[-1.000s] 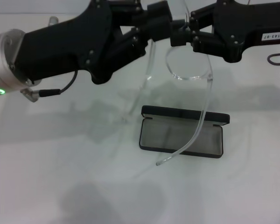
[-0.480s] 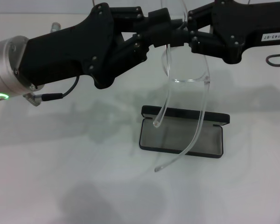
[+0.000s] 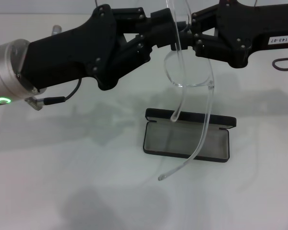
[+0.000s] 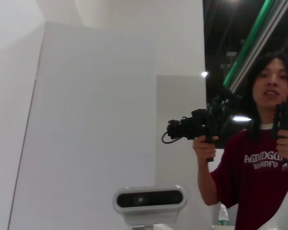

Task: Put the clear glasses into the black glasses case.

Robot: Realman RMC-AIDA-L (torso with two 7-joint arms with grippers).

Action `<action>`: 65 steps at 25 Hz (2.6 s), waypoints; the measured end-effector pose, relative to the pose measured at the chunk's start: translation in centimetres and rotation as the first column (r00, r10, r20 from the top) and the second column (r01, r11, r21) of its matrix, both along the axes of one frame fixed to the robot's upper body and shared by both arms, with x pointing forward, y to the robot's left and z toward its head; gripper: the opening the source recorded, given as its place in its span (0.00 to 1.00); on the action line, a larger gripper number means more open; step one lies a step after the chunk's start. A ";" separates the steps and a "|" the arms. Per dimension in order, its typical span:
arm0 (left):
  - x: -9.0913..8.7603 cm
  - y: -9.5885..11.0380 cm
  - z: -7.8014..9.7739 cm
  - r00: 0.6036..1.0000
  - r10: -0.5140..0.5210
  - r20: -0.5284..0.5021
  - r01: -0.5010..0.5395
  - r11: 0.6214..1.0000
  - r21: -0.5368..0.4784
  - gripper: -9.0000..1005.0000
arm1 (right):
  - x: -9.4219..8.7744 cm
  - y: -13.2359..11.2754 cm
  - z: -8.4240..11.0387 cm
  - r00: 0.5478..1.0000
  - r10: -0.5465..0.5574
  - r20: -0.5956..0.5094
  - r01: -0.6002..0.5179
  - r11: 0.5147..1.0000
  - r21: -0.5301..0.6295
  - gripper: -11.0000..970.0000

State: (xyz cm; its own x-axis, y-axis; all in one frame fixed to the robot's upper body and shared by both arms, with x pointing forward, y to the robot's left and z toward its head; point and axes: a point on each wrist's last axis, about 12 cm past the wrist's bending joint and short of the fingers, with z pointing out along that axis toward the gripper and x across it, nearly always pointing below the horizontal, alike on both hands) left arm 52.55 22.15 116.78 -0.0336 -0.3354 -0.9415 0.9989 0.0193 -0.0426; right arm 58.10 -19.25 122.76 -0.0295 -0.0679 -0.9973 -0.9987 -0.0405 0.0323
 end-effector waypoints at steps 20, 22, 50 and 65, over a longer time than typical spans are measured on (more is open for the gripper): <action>0.0 -0.2 -0.3 1.000 0.018 0.013 -0.018 1.000 -0.007 0.16 | 0.2 -0.2 -0.6 0.999 -0.035 -0.011 0.035 0.999 0.001 0.13; 0.1 -0.2 -0.4 1.000 0.026 0.017 -0.026 1.000 -0.005 0.16 | 0.2 0.0 -0.5 1.000 -0.029 -0.009 0.029 1.000 0.003 0.13; 0.2 0.3 -1.3 0.995 0.099 0.010 -0.098 0.995 -0.021 0.15 | 0.6 0.5 -0.5 0.999 -0.049 0.023 0.049 0.999 0.010 0.13; -1.3 0.8 -0.9 1.000 -0.012 0.016 0.013 0.997 -0.073 0.15 | -1.8 -9.0 1.7 0.972 -0.231 0.026 0.171 0.787 0.593 0.13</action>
